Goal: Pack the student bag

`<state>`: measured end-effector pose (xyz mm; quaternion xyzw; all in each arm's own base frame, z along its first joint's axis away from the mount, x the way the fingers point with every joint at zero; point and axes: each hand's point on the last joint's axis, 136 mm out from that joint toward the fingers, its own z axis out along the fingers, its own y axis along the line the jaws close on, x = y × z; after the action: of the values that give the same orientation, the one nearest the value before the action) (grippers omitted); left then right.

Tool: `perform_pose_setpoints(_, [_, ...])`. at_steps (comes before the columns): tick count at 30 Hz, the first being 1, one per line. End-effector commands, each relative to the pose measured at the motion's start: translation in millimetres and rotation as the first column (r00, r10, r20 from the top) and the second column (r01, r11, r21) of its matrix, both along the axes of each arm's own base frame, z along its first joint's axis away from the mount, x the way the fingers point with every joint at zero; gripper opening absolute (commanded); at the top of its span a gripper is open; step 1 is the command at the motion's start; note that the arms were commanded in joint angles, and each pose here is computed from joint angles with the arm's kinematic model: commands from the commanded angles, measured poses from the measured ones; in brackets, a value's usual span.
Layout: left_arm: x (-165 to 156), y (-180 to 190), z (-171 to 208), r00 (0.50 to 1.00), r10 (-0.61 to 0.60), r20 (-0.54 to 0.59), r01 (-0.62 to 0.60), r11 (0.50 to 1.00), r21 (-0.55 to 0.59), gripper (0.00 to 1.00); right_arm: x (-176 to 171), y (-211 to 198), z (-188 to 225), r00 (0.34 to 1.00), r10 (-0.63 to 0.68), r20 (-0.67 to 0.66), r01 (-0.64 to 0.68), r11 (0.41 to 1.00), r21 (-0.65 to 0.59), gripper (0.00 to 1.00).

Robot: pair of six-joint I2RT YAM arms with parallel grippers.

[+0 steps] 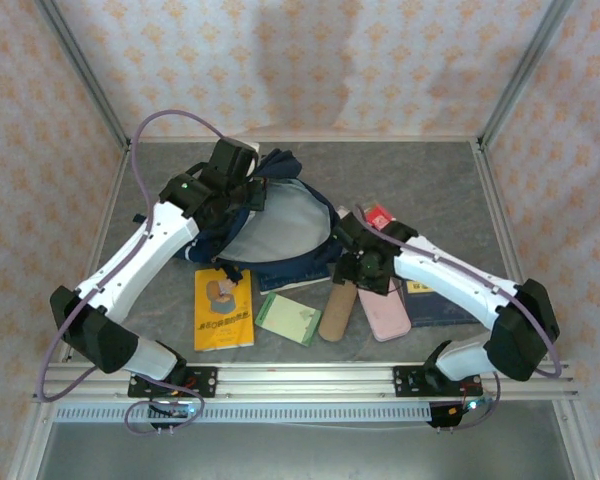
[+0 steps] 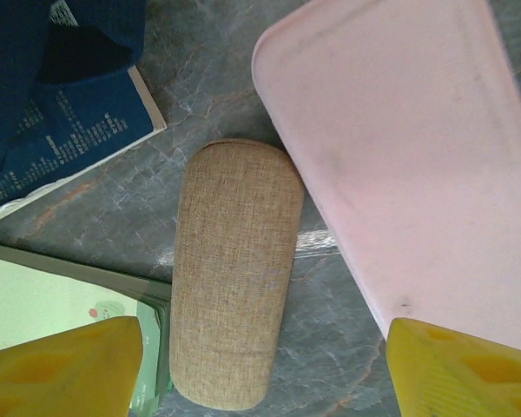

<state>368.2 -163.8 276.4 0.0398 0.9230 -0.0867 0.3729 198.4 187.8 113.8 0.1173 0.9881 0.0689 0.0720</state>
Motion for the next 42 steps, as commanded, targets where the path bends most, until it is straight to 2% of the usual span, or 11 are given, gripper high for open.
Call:
perform_pose_setpoints(1, [12.6,1.0,22.0,0.996,0.037,0.08,-0.033,0.998,-0.054,0.0,-0.1,12.0,-23.5,0.994,-0.106,-0.002,0.106,0.994,0.013,0.75])
perform_pose_setpoints(7, [7.2,3.5,14.7,0.998,0.035,0.061,-0.032,0.999,-0.044,0.0,6.4,25.0,-44.1,0.973,-0.23,-0.01,0.23,0.972,0.054,0.76])
perform_pose_setpoints(11, [5.0,3.0,11.5,0.998,0.027,0.053,-0.025,0.999,-0.045,0.0,5.6,26.0,-60.1,0.955,-0.295,-0.034,0.296,0.955,0.031,0.77])
perform_pose_setpoints(19, [2.5,2.2,14.2,0.998,0.018,0.06,-0.015,0.998,-0.058,0.0,4.0,37.9,-88.3,0.947,-0.309,-0.088,0.31,0.951,-0.007,0.8])
perform_pose_setpoints(22, [1.8,2.8,16.0,0.998,0.015,0.066,-0.012,0.998,-0.055,0.0,-0.4,35.1,-97.5,0.946,-0.306,-0.106,0.305,0.952,-0.032,0.77])
perform_pose_setpoints(25, [1.1,3.5,17.0,0.997,0.015,0.071,-0.011,0.998,-0.055,0.0,-2.8,31.5,-99.1,0.95,-0.293,-0.106,0.29,0.956,-0.044,0.68])
perform_pose_setpoints(31, [-0.4,6.6,20.8,0.997,0.018,0.081,-0.013,0.998,-0.055,0.0,2.8,24.7,-72.3,0.972,-0.231,-0.043,0.229,0.972,-0.047,0.48])
perform_pose_setpoints(36, [0.0,5.9,29.5,0.995,0.015,0.099,-0.008,0.997,-0.071,0.0,14.6,23.5,-27.0,0.989,-0.143,0.037,0.144,0.989,-0.027,0.41])
perform_pose_setpoints(38, [-0.1,4.7,33.9,0.994,0.009,0.109,-0.001,0.997,-0.076,0.0,22.5,24.6,-2.4,0.989,-0.127,0.08,0.125,0.992,0.018,0.38])
perform_pose_setpoints(42, [1.5,2.8,45.9,0.991,-0.002,0.135,0.014,0.996,-0.084,0.0,44.4,41.2,56.8,0.973,-0.133,0.189,0.087,0.968,0.234,0.33])
